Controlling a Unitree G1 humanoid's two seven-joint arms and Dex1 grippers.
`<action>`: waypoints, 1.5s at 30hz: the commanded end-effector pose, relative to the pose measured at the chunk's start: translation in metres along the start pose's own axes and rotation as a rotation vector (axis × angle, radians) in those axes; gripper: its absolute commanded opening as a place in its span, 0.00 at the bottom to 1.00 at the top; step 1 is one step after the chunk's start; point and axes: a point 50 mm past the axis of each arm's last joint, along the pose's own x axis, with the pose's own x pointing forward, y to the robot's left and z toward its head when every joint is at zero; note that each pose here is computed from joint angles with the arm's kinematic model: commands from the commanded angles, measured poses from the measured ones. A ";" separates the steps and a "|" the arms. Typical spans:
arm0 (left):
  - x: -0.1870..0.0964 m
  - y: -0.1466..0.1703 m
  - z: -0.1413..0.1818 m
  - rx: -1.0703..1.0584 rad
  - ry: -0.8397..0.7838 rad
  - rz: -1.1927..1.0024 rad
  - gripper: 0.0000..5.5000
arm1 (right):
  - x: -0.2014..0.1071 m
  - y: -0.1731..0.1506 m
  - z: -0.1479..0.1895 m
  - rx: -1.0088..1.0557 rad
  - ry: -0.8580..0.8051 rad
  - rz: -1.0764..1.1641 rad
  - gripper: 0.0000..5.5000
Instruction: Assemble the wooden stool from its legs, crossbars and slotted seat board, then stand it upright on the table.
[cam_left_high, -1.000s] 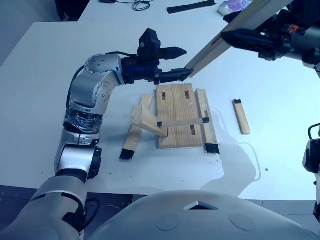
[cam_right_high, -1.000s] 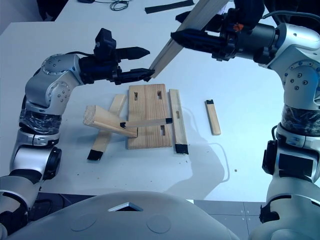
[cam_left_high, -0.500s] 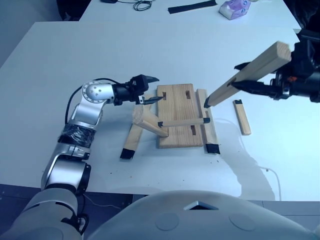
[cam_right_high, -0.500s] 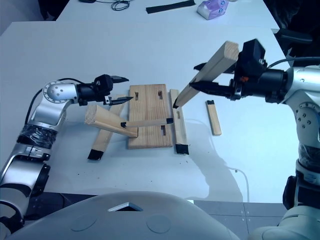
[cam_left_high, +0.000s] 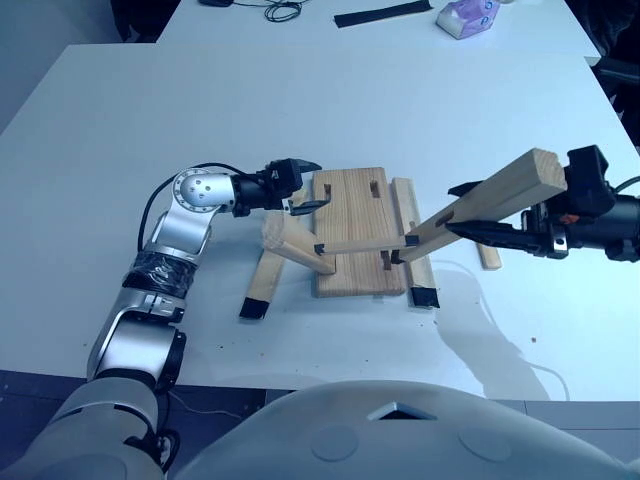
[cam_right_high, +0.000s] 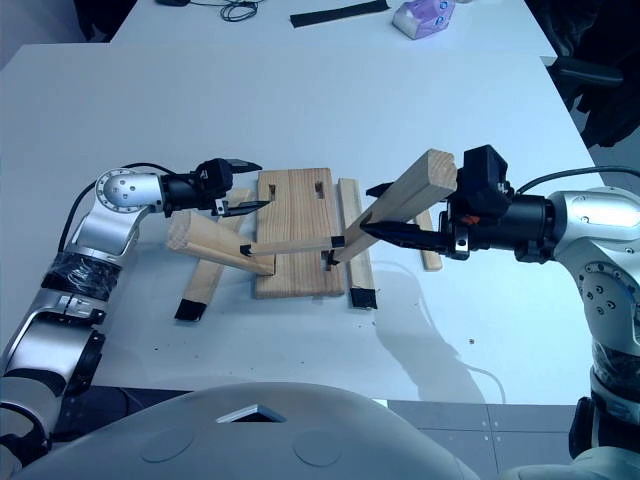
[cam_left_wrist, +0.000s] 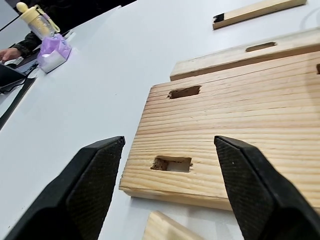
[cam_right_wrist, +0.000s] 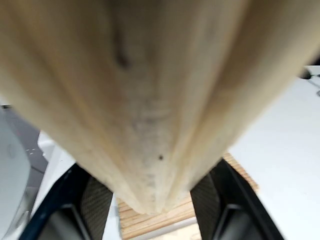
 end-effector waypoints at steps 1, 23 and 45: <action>0.001 0.003 0.002 0.034 0.018 -0.030 0.60 | 0.007 0.007 -0.003 -0.017 0.004 0.011 0.37; 0.014 0.011 0.013 0.124 0.009 -0.172 0.60 | 0.026 0.022 -0.036 -0.086 0.019 -0.008 0.37; 0.019 0.001 0.018 0.142 -0.023 -0.205 0.60 | 0.017 0.034 -0.046 -0.018 0.122 0.115 0.37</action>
